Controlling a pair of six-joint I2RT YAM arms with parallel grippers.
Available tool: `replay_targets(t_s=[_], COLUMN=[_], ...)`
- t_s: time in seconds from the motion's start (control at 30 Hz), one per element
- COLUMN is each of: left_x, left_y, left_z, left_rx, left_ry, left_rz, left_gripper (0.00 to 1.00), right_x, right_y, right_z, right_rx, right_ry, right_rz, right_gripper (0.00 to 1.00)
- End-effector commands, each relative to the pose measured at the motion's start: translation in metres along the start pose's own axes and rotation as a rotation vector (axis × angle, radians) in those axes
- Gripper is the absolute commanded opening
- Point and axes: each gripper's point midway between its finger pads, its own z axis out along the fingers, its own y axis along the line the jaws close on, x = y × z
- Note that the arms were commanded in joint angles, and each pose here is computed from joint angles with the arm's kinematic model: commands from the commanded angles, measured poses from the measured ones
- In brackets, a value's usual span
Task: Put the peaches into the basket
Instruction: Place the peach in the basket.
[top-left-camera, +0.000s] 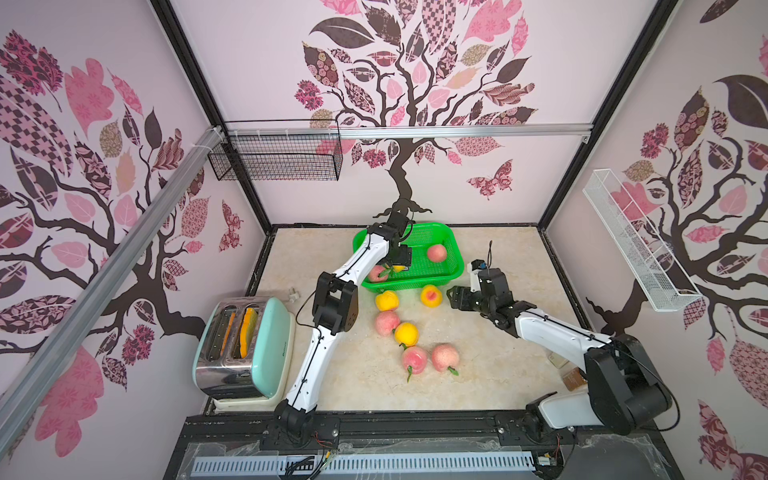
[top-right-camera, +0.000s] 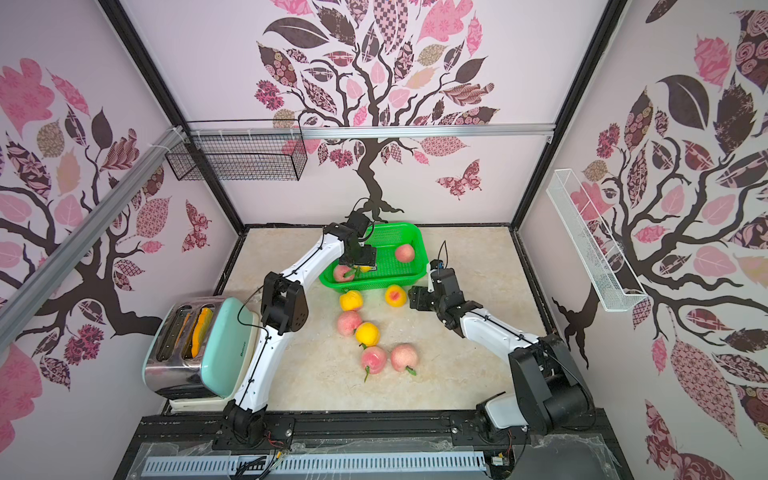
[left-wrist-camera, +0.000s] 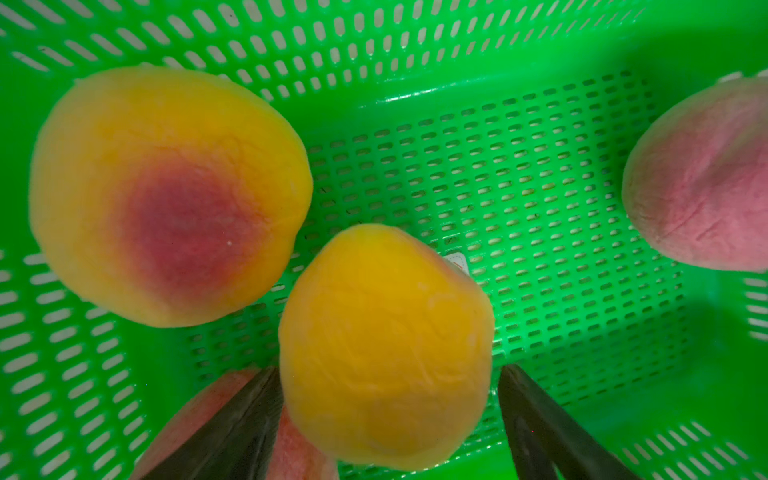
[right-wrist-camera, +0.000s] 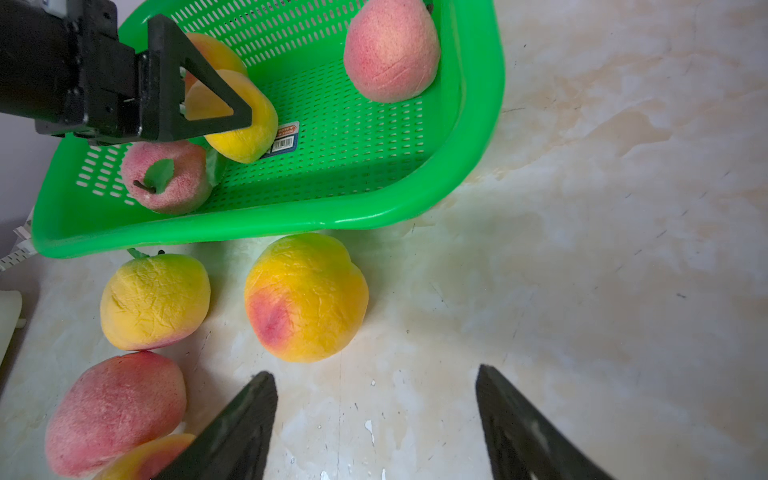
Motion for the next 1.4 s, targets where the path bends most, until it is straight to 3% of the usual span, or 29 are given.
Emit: replay_targets(t_s=[0.0,0.4,1.07,1.37], left_x=[0.003,-0.005,-0.036,-0.014], left_y=[-0.004,-0.009,-0.017,-0.014], left_z=[0.005,-0.011,-0.088,-0.108], left_rx=[0.018,0.054,0.117,0.159], left_ry=[0.013,-0.041,-0.198,-0.193], left_rz=[0.013,0.003,0.006,-0.013], left_gripper=[0.87,0.92,0.92,0.91], right_x=[-0.012,-0.013,-0.011,-0.006], right_y=[0.009,0.010,0.011,0.012], right_z=[-0.004,-0.005,-0.003,0.005], right_rx=[-0.021,-0.022,-0.026,-0.032], right_ry=[-0.027,-0.030,-0.021,0.017], right_rz=[-0.014,-0.016,-0.015,-0.018], right_gripper=[0.78,0.78,0.78,0.78])
